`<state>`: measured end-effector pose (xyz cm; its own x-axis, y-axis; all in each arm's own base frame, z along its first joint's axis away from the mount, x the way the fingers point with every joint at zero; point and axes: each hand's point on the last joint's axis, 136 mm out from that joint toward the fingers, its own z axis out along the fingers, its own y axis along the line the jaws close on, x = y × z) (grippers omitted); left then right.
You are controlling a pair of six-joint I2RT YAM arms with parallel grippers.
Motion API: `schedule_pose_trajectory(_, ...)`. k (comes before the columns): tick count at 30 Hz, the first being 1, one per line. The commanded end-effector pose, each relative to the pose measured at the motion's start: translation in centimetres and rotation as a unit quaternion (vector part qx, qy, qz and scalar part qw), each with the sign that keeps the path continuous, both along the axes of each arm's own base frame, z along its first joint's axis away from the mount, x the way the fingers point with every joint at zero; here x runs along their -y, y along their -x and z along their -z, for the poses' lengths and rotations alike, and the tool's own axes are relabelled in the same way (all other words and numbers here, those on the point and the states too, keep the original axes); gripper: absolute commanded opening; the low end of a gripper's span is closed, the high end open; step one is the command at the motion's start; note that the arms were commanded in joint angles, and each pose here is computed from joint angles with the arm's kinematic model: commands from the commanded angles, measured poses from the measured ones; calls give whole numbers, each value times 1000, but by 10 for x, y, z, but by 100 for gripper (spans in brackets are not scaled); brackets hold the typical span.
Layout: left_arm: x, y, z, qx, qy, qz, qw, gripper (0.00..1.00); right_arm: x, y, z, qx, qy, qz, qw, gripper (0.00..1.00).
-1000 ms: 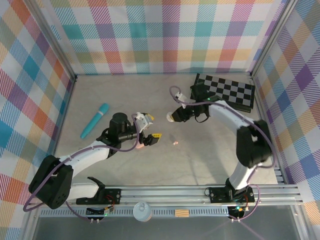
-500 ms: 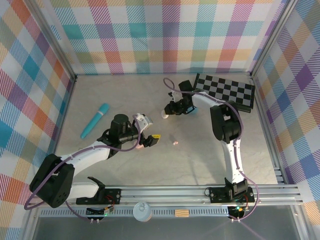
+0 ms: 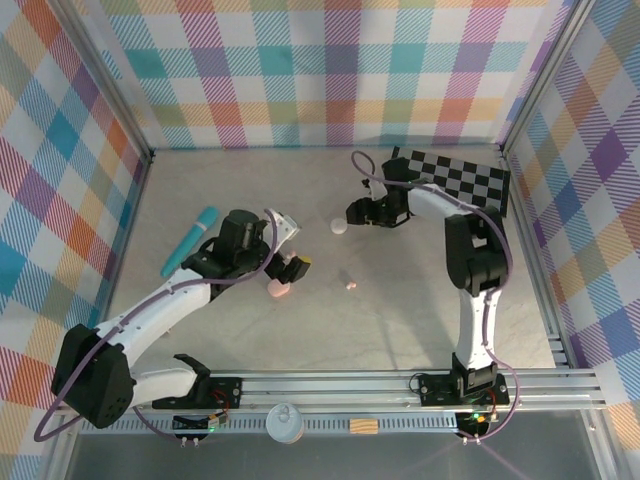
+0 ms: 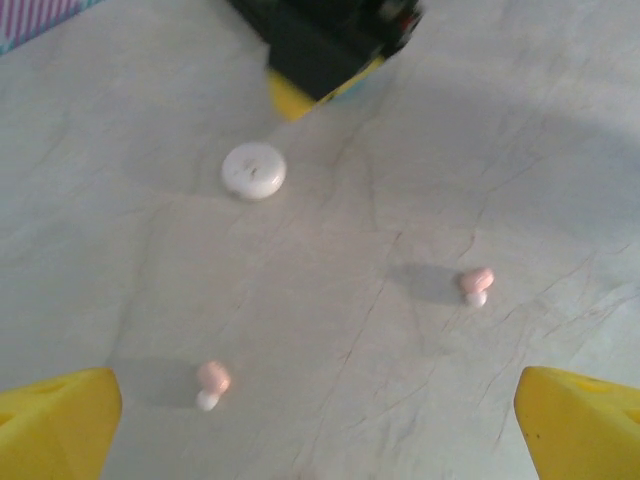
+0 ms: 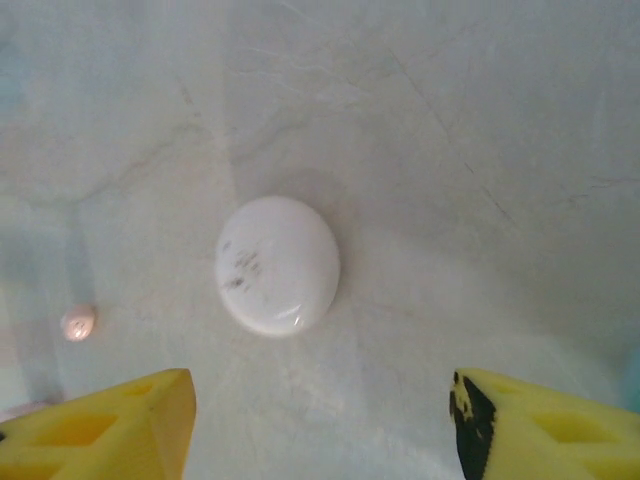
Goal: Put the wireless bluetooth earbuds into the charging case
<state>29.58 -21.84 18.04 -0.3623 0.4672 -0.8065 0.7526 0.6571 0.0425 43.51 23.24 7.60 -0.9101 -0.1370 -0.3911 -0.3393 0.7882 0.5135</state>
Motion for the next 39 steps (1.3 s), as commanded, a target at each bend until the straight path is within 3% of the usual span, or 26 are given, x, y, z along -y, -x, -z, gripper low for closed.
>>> schedule_pose_trajectory(1,-39,32,40,-92,-138,-10,986,100,-3,5,-45,81,-16,-29,996,74)
schedule_pose_trajectory(4,-58,43,56,-128,-204,-16,971,100,-3,20,-60,98,-31,-46,994,81)
schedule_pose_trajectory(9,-69,48,78,-159,-253,-16,954,100,0,36,-68,107,-30,-61,992,84)
schedule_pose_trajectory(14,-59,38,98,-169,-240,-22,956,96,2,42,-76,122,-30,-68,990,84)
schedule_pose_trajectory(25,-51,33,147,-219,-281,8,934,89,6,48,-76,127,-29,-62,989,84)
schedule_pose_trajectory(31,-46,30,160,-228,-290,18,929,75,9,52,-72,127,-25,-60,990,84)
schedule_pose_trajectory(35,-45,33,161,-232,-289,22,929,58,10,53,-70,126,-20,-59,990,84)
schedule_pose_trajectory(39,-45,36,159,-229,-282,23,931,47,9,51,-70,123,-25,-53,991,84)
